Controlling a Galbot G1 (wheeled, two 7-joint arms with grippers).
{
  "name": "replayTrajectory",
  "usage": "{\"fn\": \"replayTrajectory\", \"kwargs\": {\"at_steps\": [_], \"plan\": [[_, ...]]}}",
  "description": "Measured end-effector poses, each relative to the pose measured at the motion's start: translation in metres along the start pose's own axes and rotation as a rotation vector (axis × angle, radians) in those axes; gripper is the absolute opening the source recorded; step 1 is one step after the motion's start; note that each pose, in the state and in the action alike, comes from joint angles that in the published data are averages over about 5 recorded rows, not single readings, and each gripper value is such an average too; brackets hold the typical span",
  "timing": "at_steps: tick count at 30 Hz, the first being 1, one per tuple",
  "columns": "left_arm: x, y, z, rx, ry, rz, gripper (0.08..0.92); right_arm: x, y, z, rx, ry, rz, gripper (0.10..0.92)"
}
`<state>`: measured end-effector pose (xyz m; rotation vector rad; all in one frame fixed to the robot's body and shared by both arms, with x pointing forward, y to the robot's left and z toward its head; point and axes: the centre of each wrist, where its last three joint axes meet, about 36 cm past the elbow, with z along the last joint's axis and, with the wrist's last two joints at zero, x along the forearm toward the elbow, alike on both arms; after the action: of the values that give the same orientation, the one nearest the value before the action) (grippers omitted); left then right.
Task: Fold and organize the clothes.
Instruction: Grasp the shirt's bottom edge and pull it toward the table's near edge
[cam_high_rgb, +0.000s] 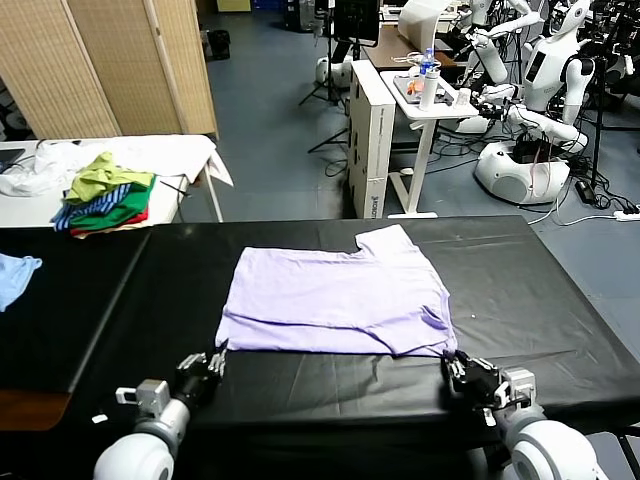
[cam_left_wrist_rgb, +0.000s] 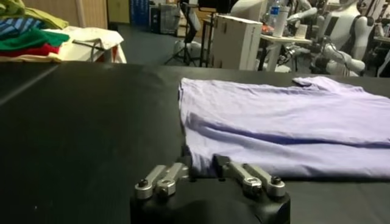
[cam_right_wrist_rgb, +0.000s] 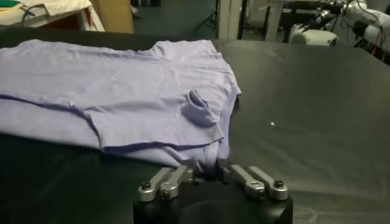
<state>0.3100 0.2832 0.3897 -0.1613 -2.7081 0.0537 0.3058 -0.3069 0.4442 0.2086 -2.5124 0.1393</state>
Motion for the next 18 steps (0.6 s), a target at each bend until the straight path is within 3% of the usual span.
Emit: {"fn": "replayTrajectory", "kwargs": {"at_steps": [8,18], "plan": [[0.026,0.007,-0.002,-0.046,0.033,-0.024,0.146,0.028,0.008,-0.002,0.028,0.035,-0.01,0.14],[0.07,0.009,0.007,-0.083,0.108,-0.047,0.146,0.042,0.02,0.005,0.026,0.089,-0.015,0.149]]}}
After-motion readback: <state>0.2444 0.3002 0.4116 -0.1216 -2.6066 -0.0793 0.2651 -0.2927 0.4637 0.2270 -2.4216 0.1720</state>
